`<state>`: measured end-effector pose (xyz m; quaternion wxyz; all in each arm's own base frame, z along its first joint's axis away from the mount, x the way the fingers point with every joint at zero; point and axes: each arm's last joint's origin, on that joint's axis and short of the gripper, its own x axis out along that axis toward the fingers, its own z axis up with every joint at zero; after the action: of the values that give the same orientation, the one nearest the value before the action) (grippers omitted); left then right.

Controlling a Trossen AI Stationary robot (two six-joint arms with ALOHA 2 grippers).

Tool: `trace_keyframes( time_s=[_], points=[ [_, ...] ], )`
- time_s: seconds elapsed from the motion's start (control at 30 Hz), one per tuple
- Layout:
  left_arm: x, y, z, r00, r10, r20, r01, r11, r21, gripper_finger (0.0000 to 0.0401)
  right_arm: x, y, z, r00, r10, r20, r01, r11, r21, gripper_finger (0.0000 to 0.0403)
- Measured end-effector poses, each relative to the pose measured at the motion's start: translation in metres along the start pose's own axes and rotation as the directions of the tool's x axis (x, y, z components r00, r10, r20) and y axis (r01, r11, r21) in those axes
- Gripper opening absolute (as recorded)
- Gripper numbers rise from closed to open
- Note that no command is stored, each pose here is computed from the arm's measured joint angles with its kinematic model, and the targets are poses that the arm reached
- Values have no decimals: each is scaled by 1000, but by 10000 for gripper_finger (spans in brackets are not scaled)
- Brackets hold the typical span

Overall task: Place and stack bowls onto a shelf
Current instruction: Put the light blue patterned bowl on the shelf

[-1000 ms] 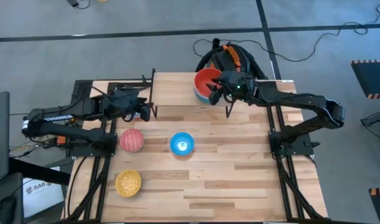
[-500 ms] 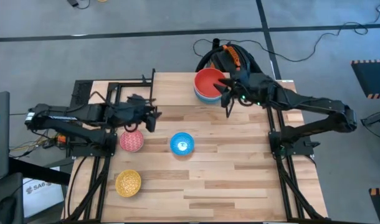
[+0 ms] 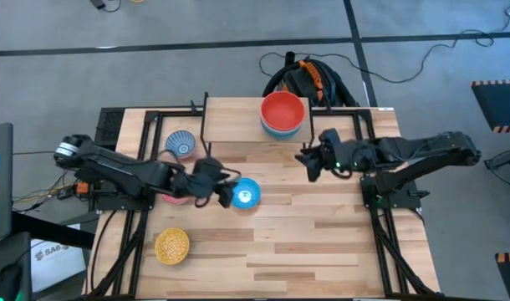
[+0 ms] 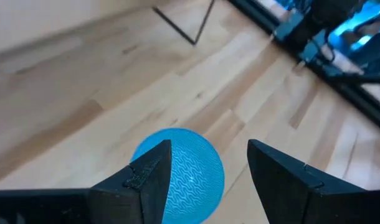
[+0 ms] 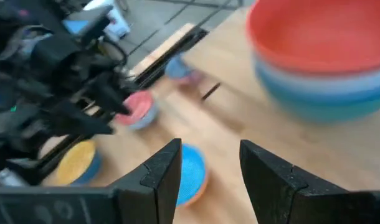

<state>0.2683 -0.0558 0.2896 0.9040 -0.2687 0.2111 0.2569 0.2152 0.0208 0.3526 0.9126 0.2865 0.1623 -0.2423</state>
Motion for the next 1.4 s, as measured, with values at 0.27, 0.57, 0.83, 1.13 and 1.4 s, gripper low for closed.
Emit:
trace_keyframes(
  time_s=[0.27, 0.57, 0.83, 1.13, 1.4],
  points=[
    [53, -10, -18, 977, 115, -177, -108, 993, 46, 194, -14, 4, -30, 958, 48, -282, -20, 995, 102, 187],
    [104, 23, -15, 872, 253, -420, -239, 967, 88, 194, -27, 5, -50, 910, 23, -414, 21, 995, 101, 187],
    [118, 40, -10, 842, 281, -460, -278, 957, 75, 194, -30, 2, -53, 898, -10, -440, 66, 992, 112, 187],
    [125, 49, -21, 815, 302, -494, -256, 953, 159, 128, -26, -1, -49, 904, -30, -427, 93, 988, 126, 187],
    [133, 50, -30, 807, 293, -513, -238, 956, 172, 81, -20, -6, -43, 908, -44, -416, 104, 987, 124, 187]
  ],
)
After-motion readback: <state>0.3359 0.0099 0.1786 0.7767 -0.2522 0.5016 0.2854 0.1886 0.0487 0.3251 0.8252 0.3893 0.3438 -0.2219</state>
